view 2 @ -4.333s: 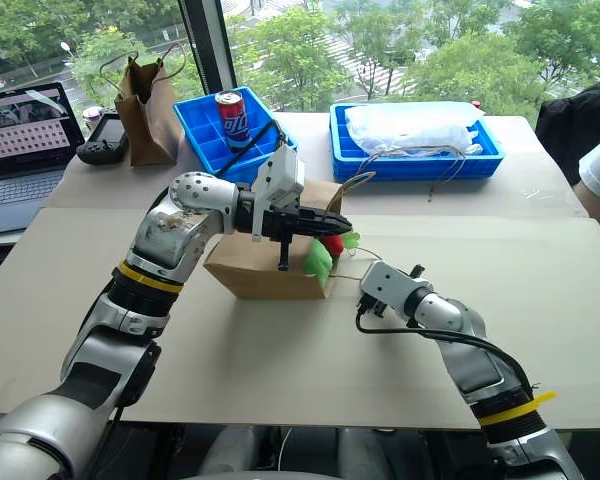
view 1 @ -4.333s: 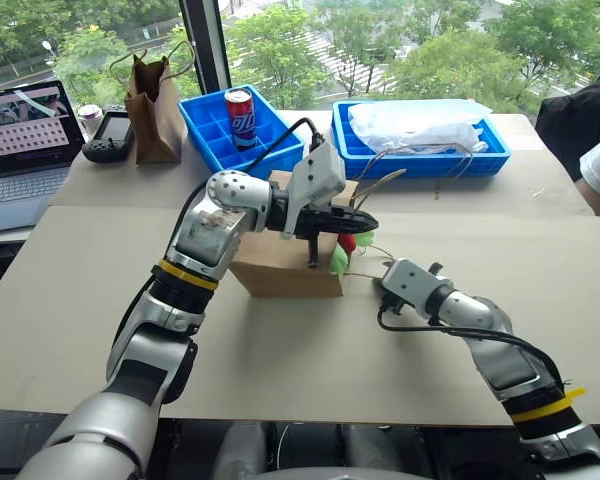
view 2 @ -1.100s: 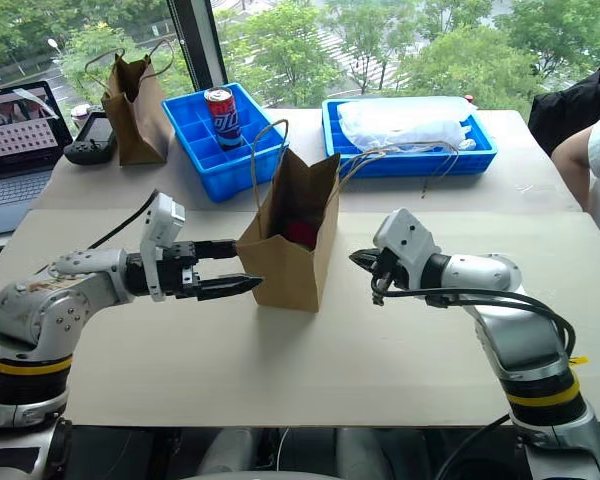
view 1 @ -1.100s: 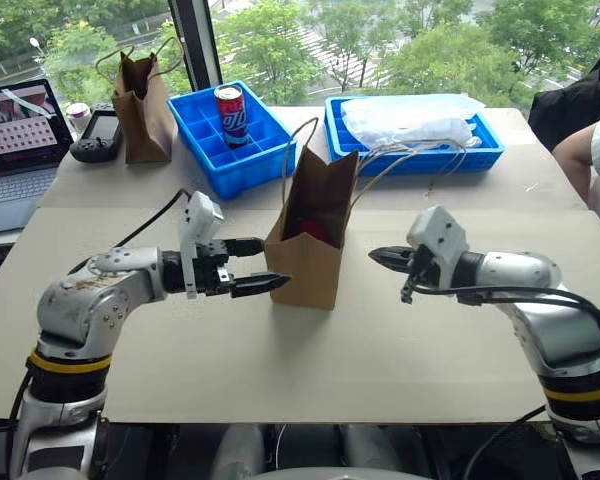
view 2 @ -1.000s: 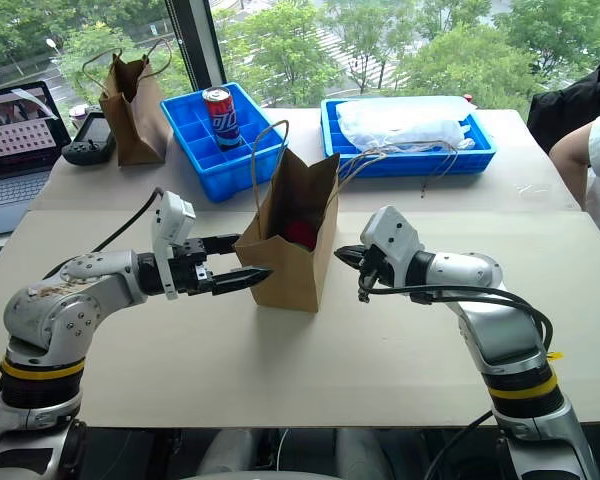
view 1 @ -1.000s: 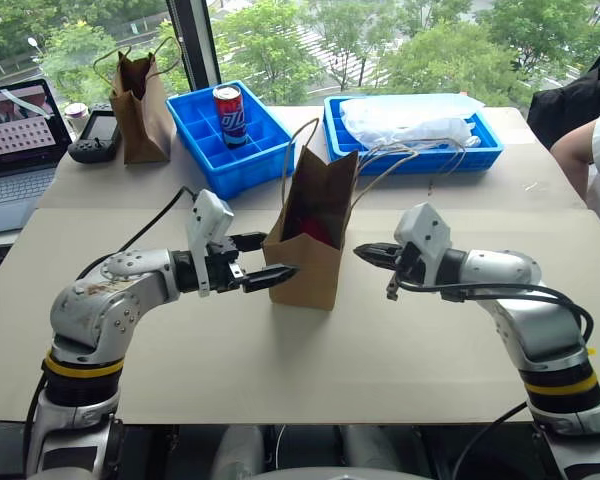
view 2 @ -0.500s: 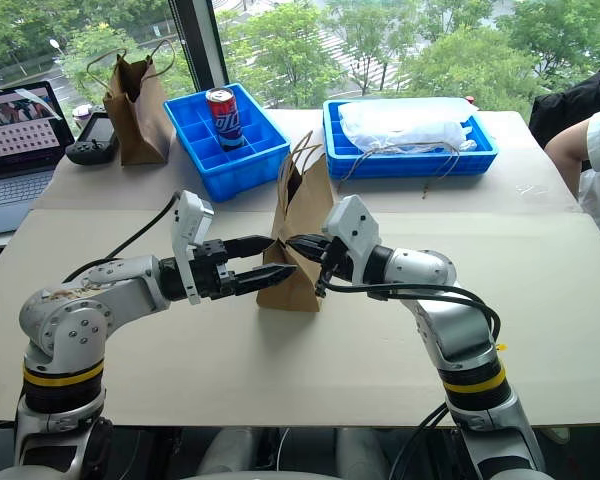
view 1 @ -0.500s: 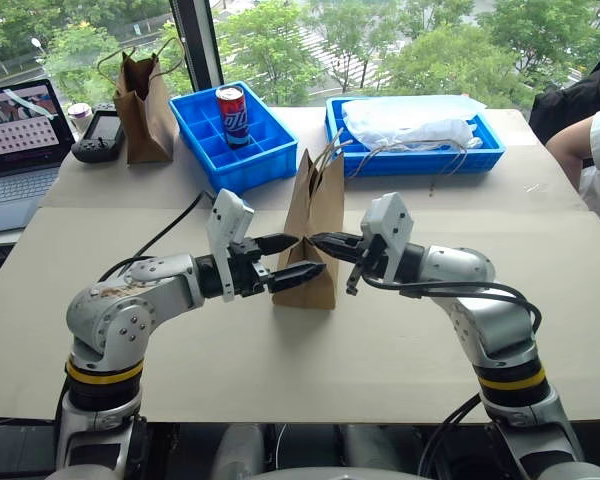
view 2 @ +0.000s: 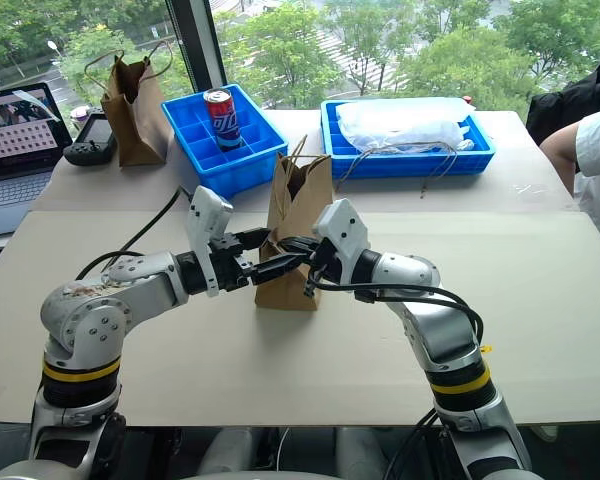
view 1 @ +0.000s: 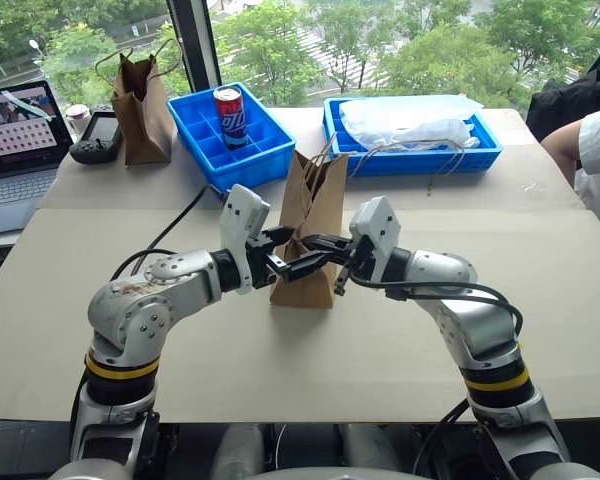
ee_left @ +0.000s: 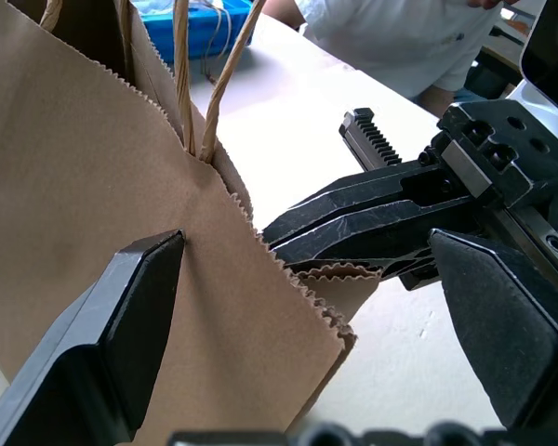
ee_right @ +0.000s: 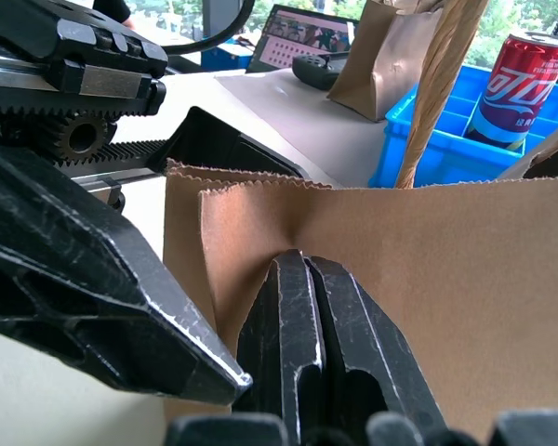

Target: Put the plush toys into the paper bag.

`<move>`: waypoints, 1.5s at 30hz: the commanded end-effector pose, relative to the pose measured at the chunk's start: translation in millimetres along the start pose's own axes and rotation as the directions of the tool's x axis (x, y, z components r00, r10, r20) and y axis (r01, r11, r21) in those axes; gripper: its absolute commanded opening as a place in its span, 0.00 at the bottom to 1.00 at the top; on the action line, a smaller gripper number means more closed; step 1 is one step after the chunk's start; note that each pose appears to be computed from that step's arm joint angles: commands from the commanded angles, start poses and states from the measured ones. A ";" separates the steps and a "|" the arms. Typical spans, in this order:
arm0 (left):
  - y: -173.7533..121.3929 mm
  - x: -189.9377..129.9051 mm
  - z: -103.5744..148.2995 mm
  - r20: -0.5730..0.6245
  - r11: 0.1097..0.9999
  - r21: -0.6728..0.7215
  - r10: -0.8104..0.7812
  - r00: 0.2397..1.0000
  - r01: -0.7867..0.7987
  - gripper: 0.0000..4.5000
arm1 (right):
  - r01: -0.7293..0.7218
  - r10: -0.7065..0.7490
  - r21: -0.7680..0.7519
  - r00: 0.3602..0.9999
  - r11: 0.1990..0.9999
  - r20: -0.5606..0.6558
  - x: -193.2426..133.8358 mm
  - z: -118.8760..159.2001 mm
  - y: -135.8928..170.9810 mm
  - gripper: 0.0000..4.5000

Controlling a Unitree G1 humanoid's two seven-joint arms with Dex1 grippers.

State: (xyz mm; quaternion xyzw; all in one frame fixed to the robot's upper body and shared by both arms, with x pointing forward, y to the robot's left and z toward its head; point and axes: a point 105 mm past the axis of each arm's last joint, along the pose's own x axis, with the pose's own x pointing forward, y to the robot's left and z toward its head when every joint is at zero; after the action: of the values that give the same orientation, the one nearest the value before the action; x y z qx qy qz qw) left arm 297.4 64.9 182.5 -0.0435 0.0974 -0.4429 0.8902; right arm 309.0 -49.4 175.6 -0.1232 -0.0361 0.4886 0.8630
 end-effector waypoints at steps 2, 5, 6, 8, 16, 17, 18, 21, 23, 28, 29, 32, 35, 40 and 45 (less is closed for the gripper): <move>7.0 -1.7 -2.2 0.016 0.996 -0.034 0.083 0.996 -0.083 0.68 | -0.003 0.005 -0.027 0.998 1.000 0.063 -0.6 16.6 2.7 0.00; 9.0 -6.6 -2.1 0.015 0.993 -0.038 0.111 0.994 -0.110 0.43 | 0.006 -0.005 -0.025 0.998 1.000 0.062 -0.8 15.8 1.6 0.00; 9.4 -7.7 -2.2 0.014 0.992 -0.038 0.118 0.993 -0.117 0.36 | 0.009 -0.008 -0.024 0.998 1.000 0.061 -0.8 15.5 1.2 0.00; 9.6 -8.7 -2.1 0.013 0.991 -0.040 0.125 0.992 -0.124 0.20 | 0.013 -0.012 -0.022 0.998 1.000 0.060 -0.8 15.0 0.7 0.00; 12.0 -19.5 3.4 0.003 0.988 -0.010 0.155 0.988 -0.155 0.00 | 0.035 -0.034 -0.028 0.998 0.999 0.043 -5.4 10.9 -4.5 0.00; 12.9 -19.8 8.0 0.004 0.991 0.021 0.131 0.991 -0.131 0.00 | 0.077 -0.076 -0.039 0.997 0.996 0.020 -11.5 7.7 -13.4 0.00; 12.7 -19.0 15.4 0.017 0.994 0.057 0.092 0.996 -0.093 0.00 | 0.131 -0.132 -0.059 0.991 0.990 -0.016 -20.5 3.2 -25.4 0.00; 10.7 -18.2 32.4 0.020 0.981 0.192 -0.034 0.999 0.030 0.00 | 0.251 -0.265 -0.127 0.958 0.960 -0.113 -47.5 -7.6 -52.4 0.00; 9.4 -20.5 42.6 -0.010 0.932 0.330 -0.152 0.988 0.147 0.00 | 0.318 -0.353 -0.193 0.916 0.928 -0.191 -71.8 -15.0 -68.6 0.00; 6.2 -25.1 47.1 -0.113 0.776 0.482 -0.406 0.907 0.407 0.00 | 0.388 -0.451 -0.254 0.849 0.886 -0.276 -108.9 -19.3 -79.0 0.00; 9.0 -24.2 44.9 -0.149 0.730 0.515 -0.440 0.886 0.449 0.00 | 0.402 -0.470 -0.262 0.830 0.878 -0.300 -117.1 -20.6 -78.5 0.00; 21.7 -20.8 37.7 -0.248 0.612 0.591 -0.481 0.841 0.525 0.00 | 0.432 -0.507 -0.270 0.780 0.860 -0.367 -138.0 -24.9 -74.0 0.00; 36.3 -15.2 39.3 -0.303 0.537 0.627 -0.500 0.811 0.565 0.00 | 0.470 -0.536 -0.258 0.720 0.844 -0.441 -162.6 -31.2 -63.7 0.00; 46.3 -9.3 44.4 -0.334 0.467 0.642 -0.545 0.769 0.609 0.00 | 0.508 -0.546 -0.218 0.693 0.833 -0.471 -179.8 -33.4 -47.4 0.00; 47.9 -2.8 36.4 -0.314 0.475 0.625 -0.574 0.757 0.619 0.00 | 0.490 -0.517 -0.185 0.727 0.852 -0.452 -172.5 -29.5 -37.2 0.00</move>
State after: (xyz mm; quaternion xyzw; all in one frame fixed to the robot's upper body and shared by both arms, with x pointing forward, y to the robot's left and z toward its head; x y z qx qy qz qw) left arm 341.3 97.2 205.1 0.2720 -0.0559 -0.7245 0.6308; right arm 257.4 -224.4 152.2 -0.2394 0.1639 0.1880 0.9383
